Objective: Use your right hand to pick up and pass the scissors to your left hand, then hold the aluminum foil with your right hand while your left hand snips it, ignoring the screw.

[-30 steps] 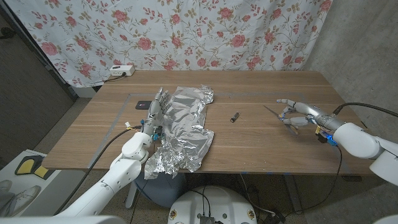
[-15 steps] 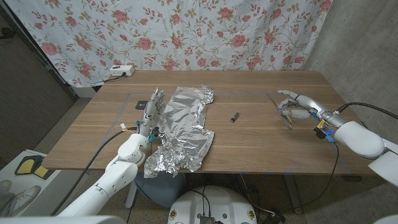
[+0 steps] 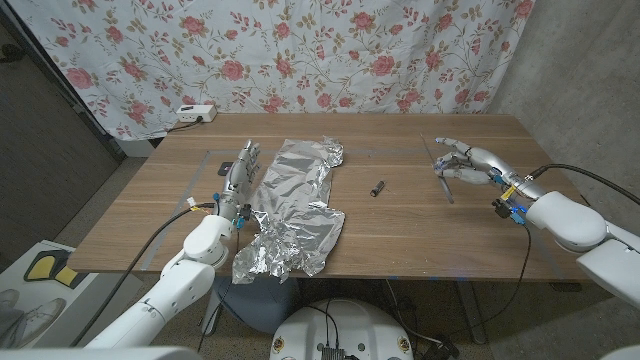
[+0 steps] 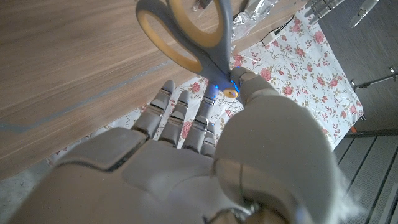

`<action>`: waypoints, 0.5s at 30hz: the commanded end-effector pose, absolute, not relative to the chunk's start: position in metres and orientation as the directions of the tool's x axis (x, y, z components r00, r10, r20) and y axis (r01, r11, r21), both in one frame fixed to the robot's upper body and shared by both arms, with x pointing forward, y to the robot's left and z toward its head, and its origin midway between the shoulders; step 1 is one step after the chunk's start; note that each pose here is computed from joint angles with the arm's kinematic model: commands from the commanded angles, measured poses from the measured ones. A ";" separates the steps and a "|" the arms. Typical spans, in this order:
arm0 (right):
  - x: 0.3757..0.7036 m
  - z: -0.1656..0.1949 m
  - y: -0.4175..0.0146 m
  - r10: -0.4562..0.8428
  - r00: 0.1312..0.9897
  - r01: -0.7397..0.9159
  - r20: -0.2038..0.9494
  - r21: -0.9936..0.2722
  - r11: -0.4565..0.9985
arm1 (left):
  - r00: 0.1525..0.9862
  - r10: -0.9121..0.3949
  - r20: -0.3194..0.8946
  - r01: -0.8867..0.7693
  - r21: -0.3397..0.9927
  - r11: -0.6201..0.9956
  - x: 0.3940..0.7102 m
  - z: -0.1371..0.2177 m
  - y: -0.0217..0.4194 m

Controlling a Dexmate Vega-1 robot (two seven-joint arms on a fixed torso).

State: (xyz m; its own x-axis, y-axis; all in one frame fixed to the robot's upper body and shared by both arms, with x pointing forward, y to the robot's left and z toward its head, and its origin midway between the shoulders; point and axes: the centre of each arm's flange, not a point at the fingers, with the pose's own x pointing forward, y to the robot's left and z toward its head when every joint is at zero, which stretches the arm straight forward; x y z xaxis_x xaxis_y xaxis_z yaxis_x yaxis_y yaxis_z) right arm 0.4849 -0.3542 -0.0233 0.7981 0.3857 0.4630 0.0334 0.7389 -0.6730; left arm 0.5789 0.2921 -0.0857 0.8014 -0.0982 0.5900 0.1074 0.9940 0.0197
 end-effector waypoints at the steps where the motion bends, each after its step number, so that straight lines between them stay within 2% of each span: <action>1: 0.484 -0.017 -0.336 0.422 0.740 -0.022 0.524 -0.608 0.794 | 0.794 -0.100 0.600 0.087 0.050 0.995 0.575 -0.078 0.284; 15: 0.480 -0.008 -0.327 0.425 0.707 -0.016 0.565 -0.589 0.808 | 0.786 -0.155 0.598 0.131 0.084 0.988 0.589 -0.073 0.266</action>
